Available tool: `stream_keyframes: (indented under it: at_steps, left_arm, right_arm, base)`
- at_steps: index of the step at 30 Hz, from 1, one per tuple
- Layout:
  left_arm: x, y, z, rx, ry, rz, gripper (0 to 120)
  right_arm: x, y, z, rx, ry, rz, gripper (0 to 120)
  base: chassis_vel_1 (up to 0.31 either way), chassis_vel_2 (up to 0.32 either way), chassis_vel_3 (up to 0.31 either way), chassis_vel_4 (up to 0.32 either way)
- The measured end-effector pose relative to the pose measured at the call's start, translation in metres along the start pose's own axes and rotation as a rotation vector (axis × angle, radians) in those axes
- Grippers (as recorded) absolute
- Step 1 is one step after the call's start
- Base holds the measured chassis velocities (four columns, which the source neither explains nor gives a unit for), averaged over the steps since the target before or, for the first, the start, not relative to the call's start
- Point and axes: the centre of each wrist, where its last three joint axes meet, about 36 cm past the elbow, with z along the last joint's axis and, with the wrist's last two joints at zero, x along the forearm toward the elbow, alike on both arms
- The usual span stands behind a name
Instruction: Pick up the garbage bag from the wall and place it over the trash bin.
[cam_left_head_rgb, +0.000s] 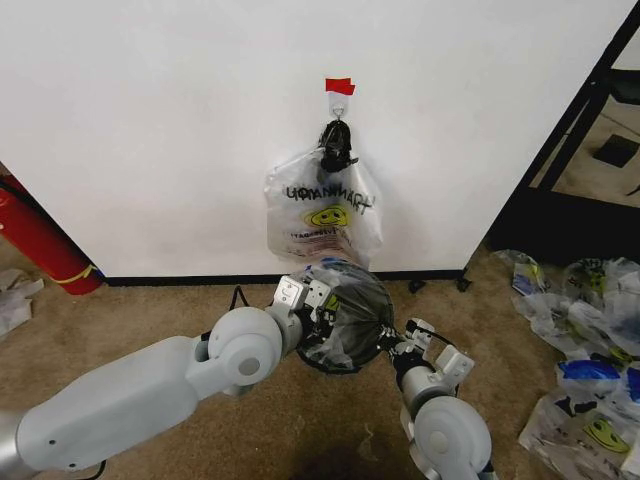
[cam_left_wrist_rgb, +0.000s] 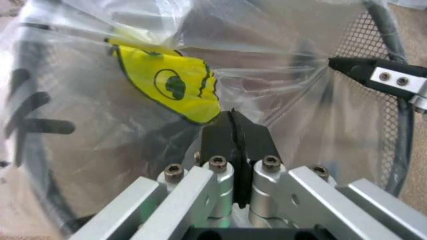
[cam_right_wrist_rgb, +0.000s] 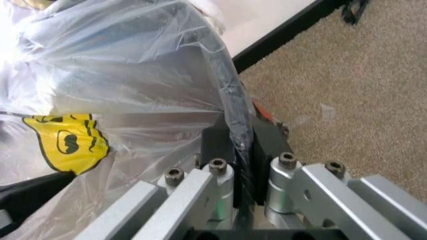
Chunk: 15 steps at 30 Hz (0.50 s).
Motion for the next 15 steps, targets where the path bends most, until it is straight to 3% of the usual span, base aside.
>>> stream_keyframes:
  at_steps: [15]
  left_arm:
    - [-0.026,-0.006,0.004,-0.047,0.069,-0.024,0]
  right_arm:
    - [0.002,0.001,-0.001,0.011,0.0,-0.009,1]
  base:
    - [0.0,0.0,0.0,0.0]
